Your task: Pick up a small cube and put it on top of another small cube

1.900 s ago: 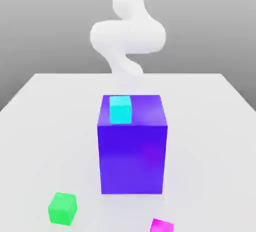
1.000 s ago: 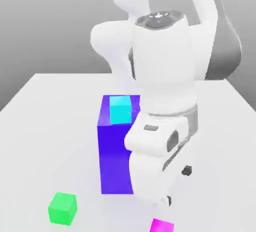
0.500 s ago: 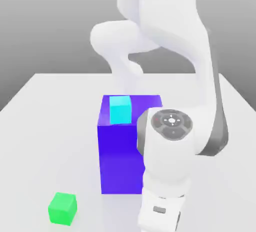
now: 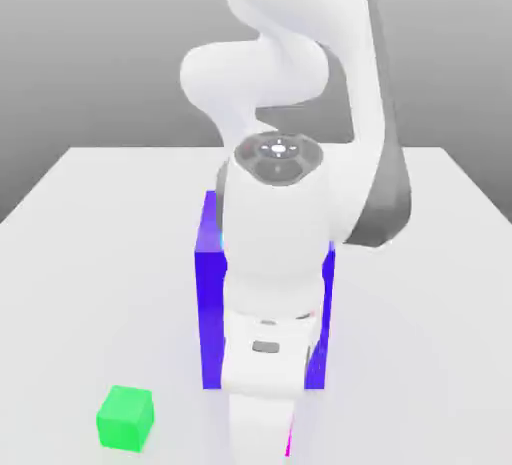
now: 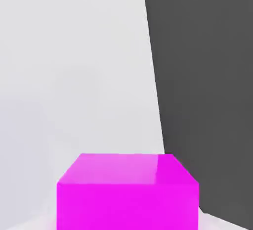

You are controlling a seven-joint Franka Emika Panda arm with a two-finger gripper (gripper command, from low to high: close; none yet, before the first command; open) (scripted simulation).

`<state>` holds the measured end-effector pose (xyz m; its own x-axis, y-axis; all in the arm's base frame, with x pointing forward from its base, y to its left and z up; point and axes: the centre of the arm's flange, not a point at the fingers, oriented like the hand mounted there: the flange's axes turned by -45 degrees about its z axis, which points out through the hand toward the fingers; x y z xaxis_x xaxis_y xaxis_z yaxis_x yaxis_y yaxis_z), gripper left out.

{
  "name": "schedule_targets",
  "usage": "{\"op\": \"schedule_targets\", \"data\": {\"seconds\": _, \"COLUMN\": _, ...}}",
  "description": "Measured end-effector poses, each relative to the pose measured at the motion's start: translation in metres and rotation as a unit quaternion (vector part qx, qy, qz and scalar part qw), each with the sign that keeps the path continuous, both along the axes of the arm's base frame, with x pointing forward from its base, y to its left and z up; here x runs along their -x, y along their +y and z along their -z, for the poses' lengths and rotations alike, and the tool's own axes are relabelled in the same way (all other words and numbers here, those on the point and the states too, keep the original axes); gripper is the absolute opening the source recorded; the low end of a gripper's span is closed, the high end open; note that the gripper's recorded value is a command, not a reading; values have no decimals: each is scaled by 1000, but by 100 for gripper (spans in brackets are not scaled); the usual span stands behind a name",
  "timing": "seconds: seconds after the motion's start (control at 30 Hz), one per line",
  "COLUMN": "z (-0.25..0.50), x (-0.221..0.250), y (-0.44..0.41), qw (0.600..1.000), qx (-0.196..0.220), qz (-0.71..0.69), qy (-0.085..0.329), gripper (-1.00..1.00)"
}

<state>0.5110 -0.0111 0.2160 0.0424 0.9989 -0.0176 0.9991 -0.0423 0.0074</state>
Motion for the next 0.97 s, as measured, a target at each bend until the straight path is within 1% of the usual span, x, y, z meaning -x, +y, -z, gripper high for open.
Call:
{"op": "schedule_targets", "data": {"seconds": 0.3, "z": -17, "x": 24, "y": -74, "qw": 991, "qx": 1, "qz": -131, "qy": 3, "gripper": -100}}
{"op": "schedule_targets", "data": {"seconds": 0.6, "z": -27, "x": 59, "y": -140, "qw": 966, "qx": -6, "qz": -257, "qy": 6, "gripper": -100}}
{"op": "schedule_targets", "data": {"seconds": 0.83, "z": 23, "x": 61, "y": -146, "qw": 963, "qx": -6, "qz": -271, "qy": 5, "gripper": -100}}
{"op": "schedule_targets", "data": {"seconds": 0.87, "z": 33, "x": 62, "y": -146, "qw": 963, "qx": -7, "qz": -270, "qy": 5, "gripper": 100}}
{"op": "schedule_targets", "data": {"seconds": 0.97, "z": 33, "x": 62, "y": -146, "qw": 963, "qx": -7, "qz": -270, "qy": 5, "gripper": 100}}
